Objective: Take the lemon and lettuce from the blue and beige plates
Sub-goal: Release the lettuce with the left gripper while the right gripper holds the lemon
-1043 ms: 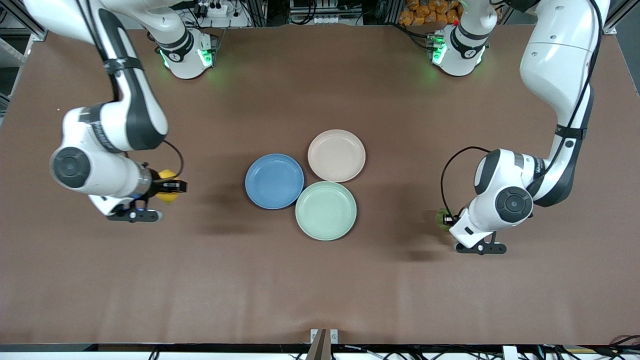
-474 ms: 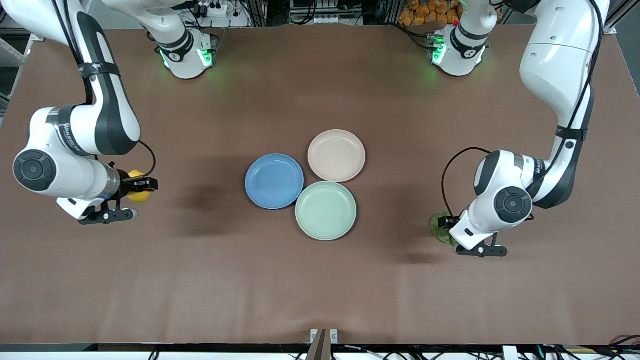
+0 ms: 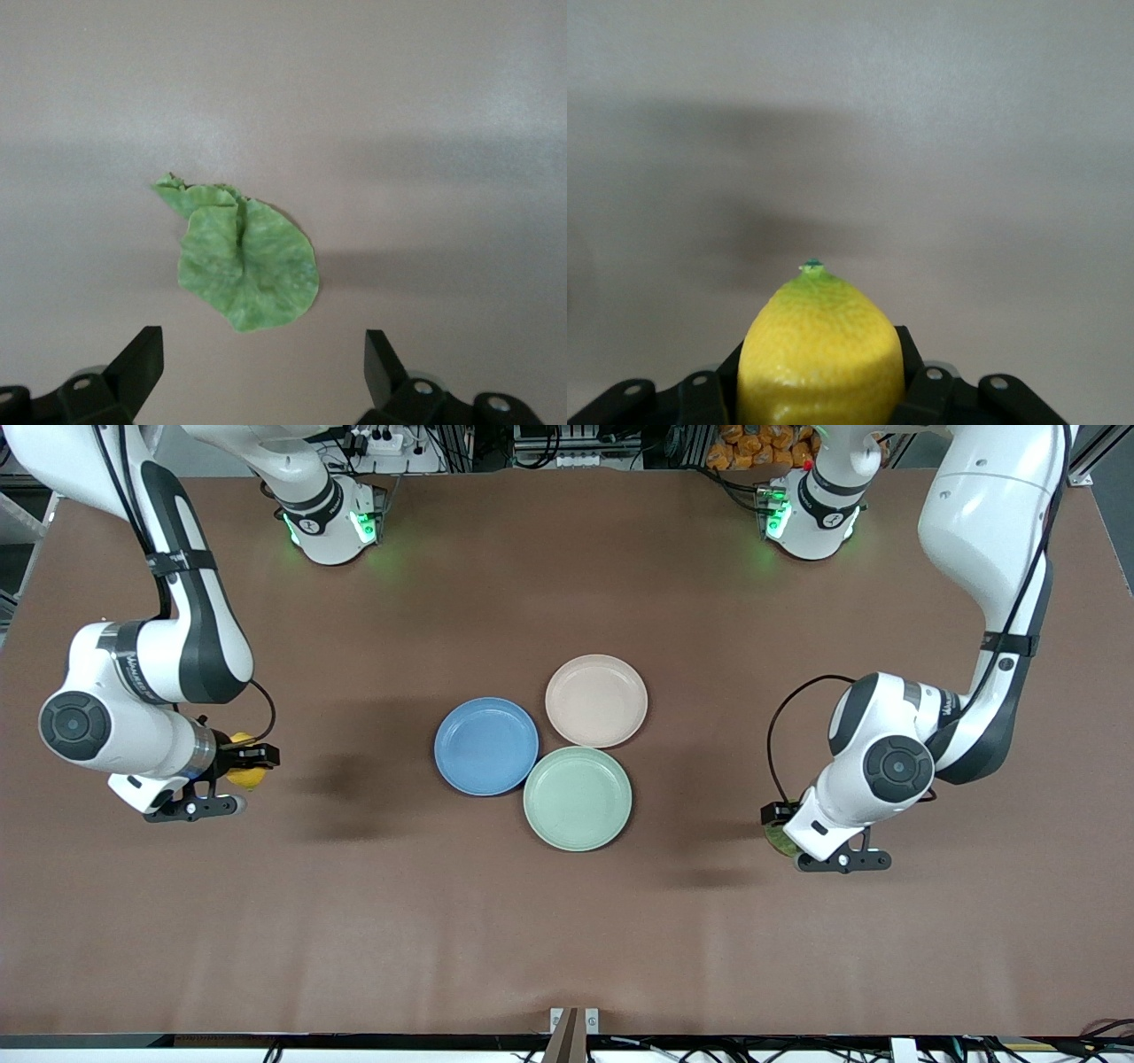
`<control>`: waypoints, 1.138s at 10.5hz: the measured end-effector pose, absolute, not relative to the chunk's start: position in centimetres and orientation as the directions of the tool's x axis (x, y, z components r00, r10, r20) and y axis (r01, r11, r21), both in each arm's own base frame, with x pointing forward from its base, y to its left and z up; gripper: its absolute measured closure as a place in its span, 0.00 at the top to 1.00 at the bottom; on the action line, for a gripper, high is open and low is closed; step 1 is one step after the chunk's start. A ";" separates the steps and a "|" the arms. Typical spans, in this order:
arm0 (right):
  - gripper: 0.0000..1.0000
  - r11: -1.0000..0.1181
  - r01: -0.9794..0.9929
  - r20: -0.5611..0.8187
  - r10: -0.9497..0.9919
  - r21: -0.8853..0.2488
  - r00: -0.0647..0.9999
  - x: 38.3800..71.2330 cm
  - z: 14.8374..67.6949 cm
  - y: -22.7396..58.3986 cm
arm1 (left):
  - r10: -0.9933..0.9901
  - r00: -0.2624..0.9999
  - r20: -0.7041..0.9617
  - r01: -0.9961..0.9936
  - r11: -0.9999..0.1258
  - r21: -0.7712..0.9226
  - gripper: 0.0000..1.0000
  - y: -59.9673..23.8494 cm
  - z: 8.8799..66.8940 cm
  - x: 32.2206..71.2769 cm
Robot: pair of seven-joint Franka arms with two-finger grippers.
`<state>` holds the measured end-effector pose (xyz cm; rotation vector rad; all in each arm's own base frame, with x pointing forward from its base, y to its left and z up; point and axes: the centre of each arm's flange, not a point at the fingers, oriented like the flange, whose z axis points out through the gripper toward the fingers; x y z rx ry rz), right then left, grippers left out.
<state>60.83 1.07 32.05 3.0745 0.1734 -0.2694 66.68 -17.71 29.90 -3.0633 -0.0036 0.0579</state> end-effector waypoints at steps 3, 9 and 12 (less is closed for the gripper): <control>0.62 -0.992 0.120 -0.131 0.113 0.040 0.985 59.2 29.7 1.0 | 0.002 0.997 -0.082 -0.005 -0.996 -0.093 1.00 -17.3 30.2 63.4; 0.62 -0.992 0.117 -0.051 0.115 0.040 0.992 55.6 24.6 -0.1 | -0.025 0.994 -0.110 -0.031 -0.998 -0.058 1.00 -12.5 35.3 56.5; 0.62 -0.991 0.127 -0.012 0.126 0.041 0.992 54.4 23.1 -1.6 | -0.020 0.997 -0.071 -0.024 -0.998 -0.055 1.00 -12.5 37.8 55.1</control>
